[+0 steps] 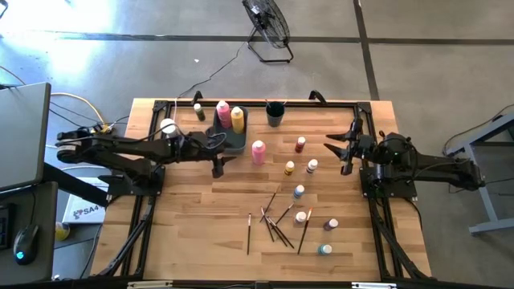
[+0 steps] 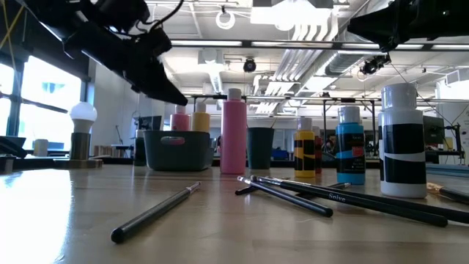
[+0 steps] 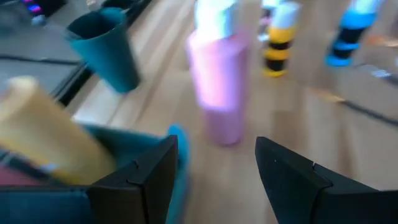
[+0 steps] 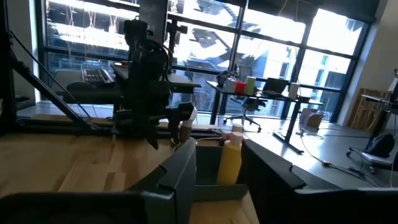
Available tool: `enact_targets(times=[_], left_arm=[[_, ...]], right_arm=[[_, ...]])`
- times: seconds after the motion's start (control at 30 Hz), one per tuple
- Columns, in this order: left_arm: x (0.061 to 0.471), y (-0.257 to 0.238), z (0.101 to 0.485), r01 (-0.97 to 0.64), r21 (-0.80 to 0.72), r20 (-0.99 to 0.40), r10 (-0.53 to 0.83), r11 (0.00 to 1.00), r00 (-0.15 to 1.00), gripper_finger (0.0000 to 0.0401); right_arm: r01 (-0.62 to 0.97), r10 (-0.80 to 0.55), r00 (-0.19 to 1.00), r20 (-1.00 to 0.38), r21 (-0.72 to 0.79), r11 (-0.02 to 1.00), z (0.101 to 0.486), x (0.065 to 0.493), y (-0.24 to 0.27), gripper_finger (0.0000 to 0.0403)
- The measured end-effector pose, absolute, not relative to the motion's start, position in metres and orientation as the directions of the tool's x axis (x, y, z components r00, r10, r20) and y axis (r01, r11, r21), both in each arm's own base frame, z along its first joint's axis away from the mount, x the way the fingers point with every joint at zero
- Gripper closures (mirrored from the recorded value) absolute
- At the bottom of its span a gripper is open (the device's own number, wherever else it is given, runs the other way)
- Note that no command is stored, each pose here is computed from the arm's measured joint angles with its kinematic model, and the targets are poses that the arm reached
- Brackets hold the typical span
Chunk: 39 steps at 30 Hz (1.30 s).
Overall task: Pick & Place Paint Supplies
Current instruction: Put the large pink paint bottle into the green bin
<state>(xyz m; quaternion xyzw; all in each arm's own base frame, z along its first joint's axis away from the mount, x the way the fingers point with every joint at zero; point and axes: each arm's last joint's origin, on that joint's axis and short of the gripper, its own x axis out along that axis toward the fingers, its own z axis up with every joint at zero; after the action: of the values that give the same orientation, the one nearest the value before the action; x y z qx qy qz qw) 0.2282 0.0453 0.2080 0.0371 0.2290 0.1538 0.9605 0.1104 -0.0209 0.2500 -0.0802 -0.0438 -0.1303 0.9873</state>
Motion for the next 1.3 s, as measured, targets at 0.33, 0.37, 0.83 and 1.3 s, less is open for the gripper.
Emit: enact_targets(times=[0.33, 0.37, 0.83, 1.3], left_arm=[[0.227, 0.058, 0.218, -0.404, 0.215, -0.333, 0.455, 0.889, 0.826, 0.0190], [0.227, 0.061, 0.218, -0.389, 0.203, -0.337, 0.437, 0.898, 0.834, 0.0190], [0.208, 0.113, 0.223, -0.314, -0.012, -0.368, 0.288, 0.949, 0.884, 0.0327], [0.221, 0.125, 0.226, -0.323, 0.039, -0.586, 0.283, 0.946, 0.759, 0.0392]], right_arm=[[0.277, -0.266, 0.960, 0.087, -0.151, 0.949, 0.248, 0.111, -0.021, 0.0282], [0.276, -0.266, 0.960, 0.084, -0.151, 0.949, 0.248, 0.111, -0.021, 0.0282], [0.274, -0.266, 0.961, 0.069, -0.152, 0.950, 0.247, 0.113, -0.022, 0.0282], [0.312, -0.305, 0.950, 0.069, -0.148, 0.938, 0.247, 0.113, -0.023, 0.0282]])
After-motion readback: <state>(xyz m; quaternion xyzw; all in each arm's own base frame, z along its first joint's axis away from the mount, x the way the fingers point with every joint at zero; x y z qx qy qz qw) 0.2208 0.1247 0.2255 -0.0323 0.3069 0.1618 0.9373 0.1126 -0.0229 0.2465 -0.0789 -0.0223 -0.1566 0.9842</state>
